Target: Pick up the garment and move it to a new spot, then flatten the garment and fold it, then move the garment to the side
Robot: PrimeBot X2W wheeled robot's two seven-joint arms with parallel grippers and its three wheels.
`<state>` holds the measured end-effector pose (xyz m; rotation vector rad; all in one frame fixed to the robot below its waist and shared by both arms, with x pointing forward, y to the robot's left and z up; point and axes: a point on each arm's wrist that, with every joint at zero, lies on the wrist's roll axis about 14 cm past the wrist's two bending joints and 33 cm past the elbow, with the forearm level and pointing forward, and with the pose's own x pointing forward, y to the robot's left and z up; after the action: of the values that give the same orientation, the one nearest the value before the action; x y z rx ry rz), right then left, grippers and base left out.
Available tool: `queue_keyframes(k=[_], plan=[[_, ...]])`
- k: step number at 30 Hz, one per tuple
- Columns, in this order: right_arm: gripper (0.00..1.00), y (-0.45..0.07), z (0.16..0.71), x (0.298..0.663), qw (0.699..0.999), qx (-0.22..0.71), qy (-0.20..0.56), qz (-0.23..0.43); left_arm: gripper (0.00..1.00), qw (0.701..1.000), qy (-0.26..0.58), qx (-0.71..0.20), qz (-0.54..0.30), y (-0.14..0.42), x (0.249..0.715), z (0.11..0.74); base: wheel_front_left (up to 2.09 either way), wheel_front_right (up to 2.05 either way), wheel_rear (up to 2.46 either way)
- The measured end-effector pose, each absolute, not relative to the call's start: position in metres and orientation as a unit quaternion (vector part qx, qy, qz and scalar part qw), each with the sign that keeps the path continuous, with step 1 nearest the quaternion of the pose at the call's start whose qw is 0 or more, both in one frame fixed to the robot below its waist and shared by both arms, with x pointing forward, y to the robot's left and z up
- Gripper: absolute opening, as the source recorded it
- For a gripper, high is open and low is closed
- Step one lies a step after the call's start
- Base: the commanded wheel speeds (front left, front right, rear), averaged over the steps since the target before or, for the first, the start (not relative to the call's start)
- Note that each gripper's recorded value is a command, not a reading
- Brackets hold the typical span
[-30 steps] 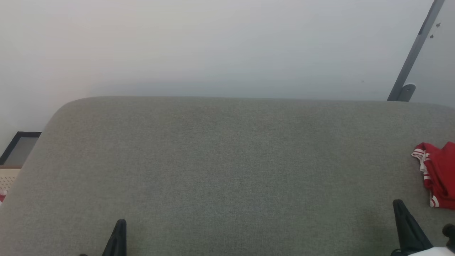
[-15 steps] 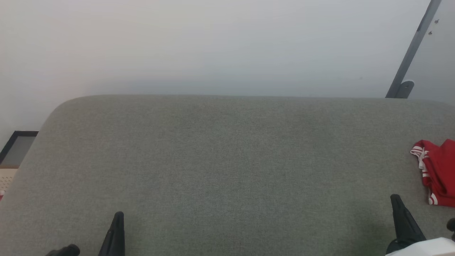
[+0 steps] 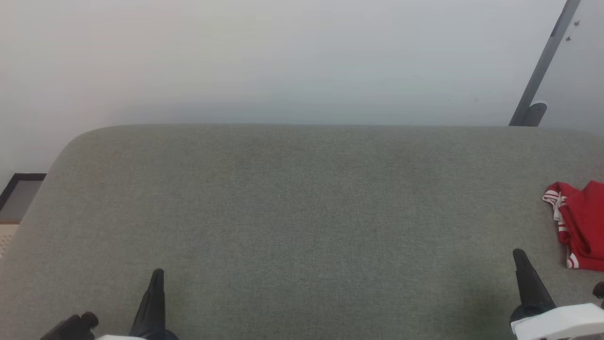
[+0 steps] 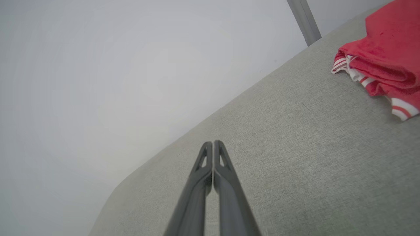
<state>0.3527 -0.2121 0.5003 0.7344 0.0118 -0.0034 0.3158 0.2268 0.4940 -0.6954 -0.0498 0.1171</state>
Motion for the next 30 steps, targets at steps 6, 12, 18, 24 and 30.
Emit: queue_keyframes(k=[6, 12, 18, 24, 30], plan=[[0.0, -0.211, 0.499, 0.356, 0.919, 0.394, 0.009, -0.005, 0.0, 0.923, -0.022, -0.381, 0.057, 0.226, 0.322, 0.494, 0.0, 0.0, 0.0], [0.0, -0.211, 0.499, 0.359, 0.904, 0.427, 0.009, -0.008, 0.0, 0.908, -0.019, -0.415, 0.056, 0.225, 0.327, 0.494, 0.0, 0.0, 0.0], [0.0, -0.21, 0.501, 0.362, 0.889, 0.458, 0.008, -0.009, 0.0, 0.893, -0.017, -0.446, 0.053, 0.224, 0.333, 0.494, 0.0, 0.0, 0.0], [0.0, -0.21, 0.5, 0.365, 0.873, 0.487, 0.009, -0.011, 0.0, 0.878, -0.014, -0.475, 0.052, 0.223, 0.338, 0.494, 0.0, 0.0, 0.0], [0.0, -0.209, 0.499, 0.367, 0.858, 0.513, 0.01, -0.013, 0.0, 0.863, -0.011, -0.503, 0.05, 0.221, 0.342, 0.493, 0.0, 0.0, 0.0]])
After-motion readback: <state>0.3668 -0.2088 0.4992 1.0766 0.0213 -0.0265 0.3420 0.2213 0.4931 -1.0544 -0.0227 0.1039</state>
